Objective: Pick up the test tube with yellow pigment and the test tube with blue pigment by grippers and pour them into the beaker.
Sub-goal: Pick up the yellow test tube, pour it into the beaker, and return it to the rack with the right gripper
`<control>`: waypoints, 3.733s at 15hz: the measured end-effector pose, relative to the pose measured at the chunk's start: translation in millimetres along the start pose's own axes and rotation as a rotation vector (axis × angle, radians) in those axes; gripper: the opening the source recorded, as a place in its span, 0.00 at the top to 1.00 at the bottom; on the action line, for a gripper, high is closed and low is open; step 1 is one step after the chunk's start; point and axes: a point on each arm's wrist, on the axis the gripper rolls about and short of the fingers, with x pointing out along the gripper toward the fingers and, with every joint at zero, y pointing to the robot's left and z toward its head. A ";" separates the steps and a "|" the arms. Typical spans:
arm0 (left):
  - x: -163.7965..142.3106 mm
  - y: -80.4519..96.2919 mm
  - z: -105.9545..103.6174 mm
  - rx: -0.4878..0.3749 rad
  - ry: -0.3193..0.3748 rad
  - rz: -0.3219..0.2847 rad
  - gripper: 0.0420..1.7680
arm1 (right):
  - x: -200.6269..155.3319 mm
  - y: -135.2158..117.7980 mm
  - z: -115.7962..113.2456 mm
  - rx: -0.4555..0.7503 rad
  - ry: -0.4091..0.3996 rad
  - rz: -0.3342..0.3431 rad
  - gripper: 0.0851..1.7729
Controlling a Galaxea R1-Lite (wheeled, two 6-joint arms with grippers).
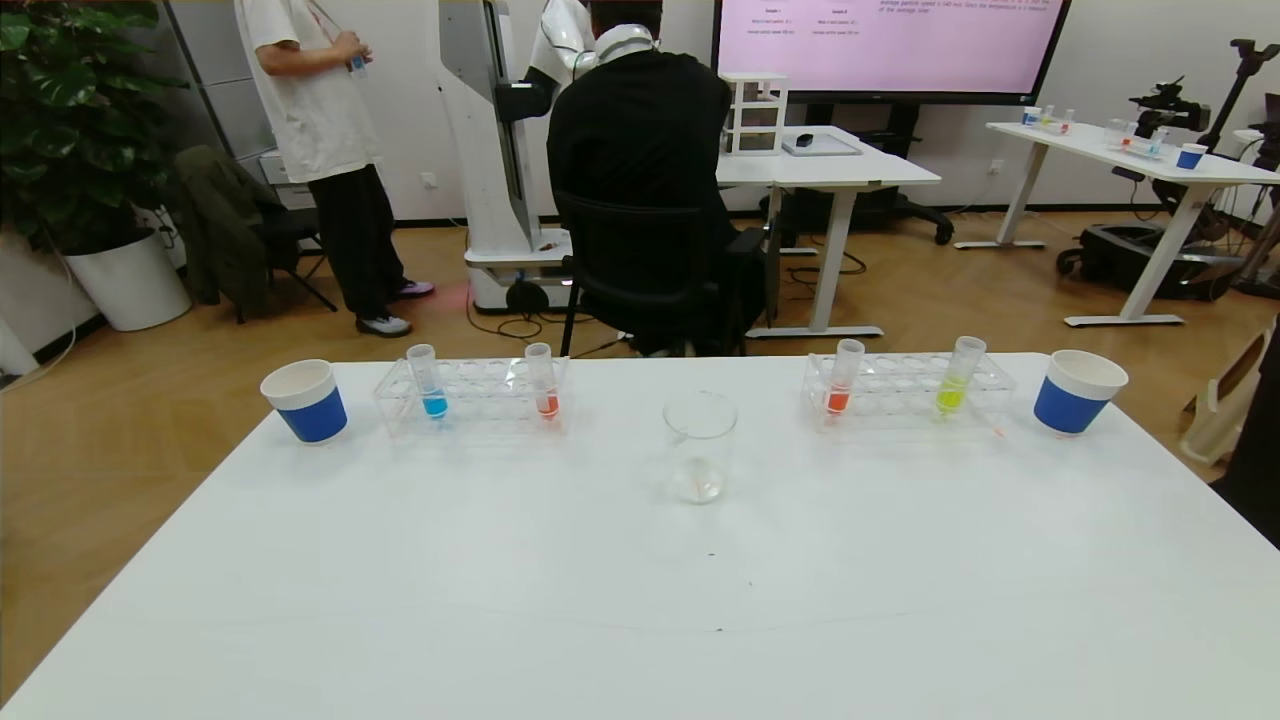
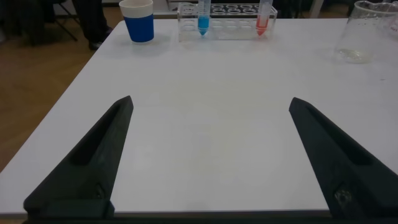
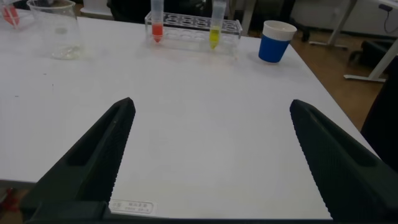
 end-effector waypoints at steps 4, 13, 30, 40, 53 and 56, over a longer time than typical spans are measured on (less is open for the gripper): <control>0.0 0.0 0.0 0.000 0.000 0.000 0.01 | -4.6 -2.3 32.0 -0.002 -0.065 -0.011 0.02; 0.0 0.0 0.0 0.000 0.000 0.000 0.01 | 108.1 -10.4 133.7 0.018 -0.077 0.013 0.02; 0.0 0.0 0.0 0.000 0.000 0.000 0.01 | 374.9 -12.9 -18.6 0.115 0.084 0.004 0.02; 0.0 0.0 0.0 0.000 0.000 0.000 0.01 | 422.0 -35.9 -40.6 0.144 0.027 -0.045 0.02; 0.0 0.0 0.0 0.000 0.000 0.000 0.01 | 440.5 -33.5 -50.5 0.143 -0.029 0.015 0.71; 0.0 0.0 0.0 0.000 0.000 0.000 0.01 | 439.3 -33.1 -45.8 0.141 -0.042 0.017 0.75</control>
